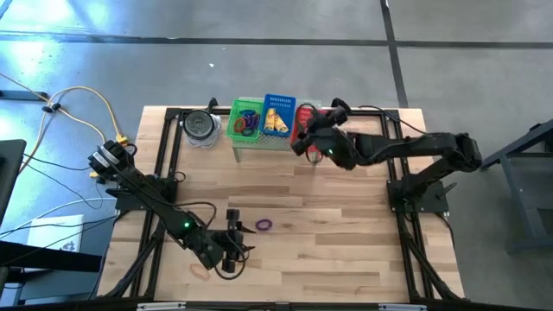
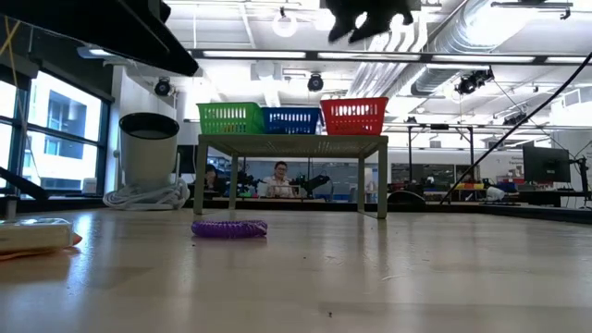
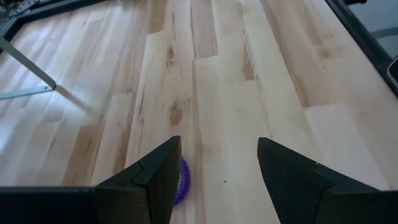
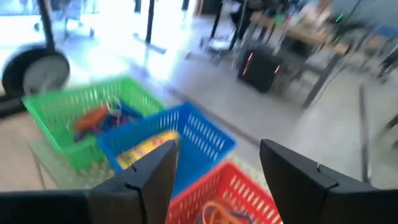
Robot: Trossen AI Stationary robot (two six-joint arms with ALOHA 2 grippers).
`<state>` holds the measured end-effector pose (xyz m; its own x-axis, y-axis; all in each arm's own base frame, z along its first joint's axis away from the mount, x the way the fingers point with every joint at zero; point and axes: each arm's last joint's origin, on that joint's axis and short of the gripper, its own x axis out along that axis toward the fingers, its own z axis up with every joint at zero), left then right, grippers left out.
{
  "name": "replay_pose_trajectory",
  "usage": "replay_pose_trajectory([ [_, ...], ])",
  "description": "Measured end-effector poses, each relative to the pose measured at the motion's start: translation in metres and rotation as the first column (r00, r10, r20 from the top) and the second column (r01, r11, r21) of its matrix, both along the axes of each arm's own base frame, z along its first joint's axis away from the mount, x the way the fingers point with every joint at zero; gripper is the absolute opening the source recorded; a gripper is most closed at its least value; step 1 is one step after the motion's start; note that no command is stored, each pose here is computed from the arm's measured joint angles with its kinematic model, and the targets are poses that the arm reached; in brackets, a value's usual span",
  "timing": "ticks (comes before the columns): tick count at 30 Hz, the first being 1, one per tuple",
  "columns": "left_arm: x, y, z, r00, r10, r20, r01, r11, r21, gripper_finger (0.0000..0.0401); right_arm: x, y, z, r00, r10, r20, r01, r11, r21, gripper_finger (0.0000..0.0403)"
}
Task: Pick & Place Office Desk Supplies
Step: Put the violet spring keychain into the green bin on the shelf
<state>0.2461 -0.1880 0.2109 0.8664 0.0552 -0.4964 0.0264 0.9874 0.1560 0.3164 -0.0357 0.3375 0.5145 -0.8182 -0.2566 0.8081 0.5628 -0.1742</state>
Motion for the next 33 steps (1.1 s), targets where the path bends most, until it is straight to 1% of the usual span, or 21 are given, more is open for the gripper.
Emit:
replay_pose_trajectory([
  [3,0.000,0.000,-0.001,1.000,-0.012,-0.007,0.012,1.000,0.028,0.0203,-0.003,0.031,0.011,0.999,-0.036,0.028,0.038,0.995,-0.095,0.0222],
  [5,-0.001,0.001,-0.001,1.000,-0.013,-0.012,0.013,0.999,0.033,0.0203,-0.006,0.054,0.015,0.998,-0.051,0.025,0.054,0.987,-0.153,0.0221],
  [8,-0.001,0.001,-0.002,1.000,-0.013,-0.020,0.014,0.999,0.041,0.0203,-0.013,0.091,0.014,1.000,-0.022,0.005,0.022,0.980,-0.199,0.0220],
  [10,-0.002,0.002,-0.003,0.999,-0.013,-0.041,0.015,0.998,0.058,0.0203,-0.017,0.115,0.011,0.999,0.035,0.021,-0.031,0.982,-0.188,0.0219],
  [13,0.000,0.009,-0.006,0.997,0.011,-0.075,-0.005,0.997,0.077,0.0203,-0.024,0.146,0.000,0.991,0.120,0.056,-0.111,0.983,-0.145,0.0219],
  [19,0.014,0.032,-0.009,0.989,0.035,-0.142,-0.031,0.999,0.033,0.0203,-0.025,0.191,-0.033,0.973,0.191,0.127,-0.184,0.981,-0.064,0.0219],
  [23,0.025,0.056,-0.013,0.981,0.090,-0.173,-0.089,0.996,0.016,0.0202,-0.015,0.207,-0.062,0.974,0.206,0.098,-0.201,0.978,-0.063,0.0219],
  [25,0.028,0.067,-0.018,0.973,0.088,-0.212,-0.095,0.995,-0.022,0.0202,-0.010,0.210,-0.073,0.977,0.203,0.071,-0.198,0.977,-0.076,0.0219],
  [28,0.032,0.079,-0.029,0.959,0.067,-0.275,-0.098,0.990,-0.099,0.0202,-0.006,0.209,-0.079,0.980,0.194,0.052,-0.189,0.978,-0.086,0.0219],
  [30,0.035,0.082,-0.037,0.950,0.082,-0.302,-0.116,0.988,-0.098,0.0201,-0.005,0.208,-0.080,0.979,0.196,0.051,-0.192,0.978,-0.082,0.0219],
  [33,0.042,0.081,-0.047,0.953,0.078,-0.292,-0.110,0.989,-0.095,0.0201,-0.004,0.207,-0.079,0.980,0.190,0.061,-0.185,0.980,-0.078,0.0219],
])
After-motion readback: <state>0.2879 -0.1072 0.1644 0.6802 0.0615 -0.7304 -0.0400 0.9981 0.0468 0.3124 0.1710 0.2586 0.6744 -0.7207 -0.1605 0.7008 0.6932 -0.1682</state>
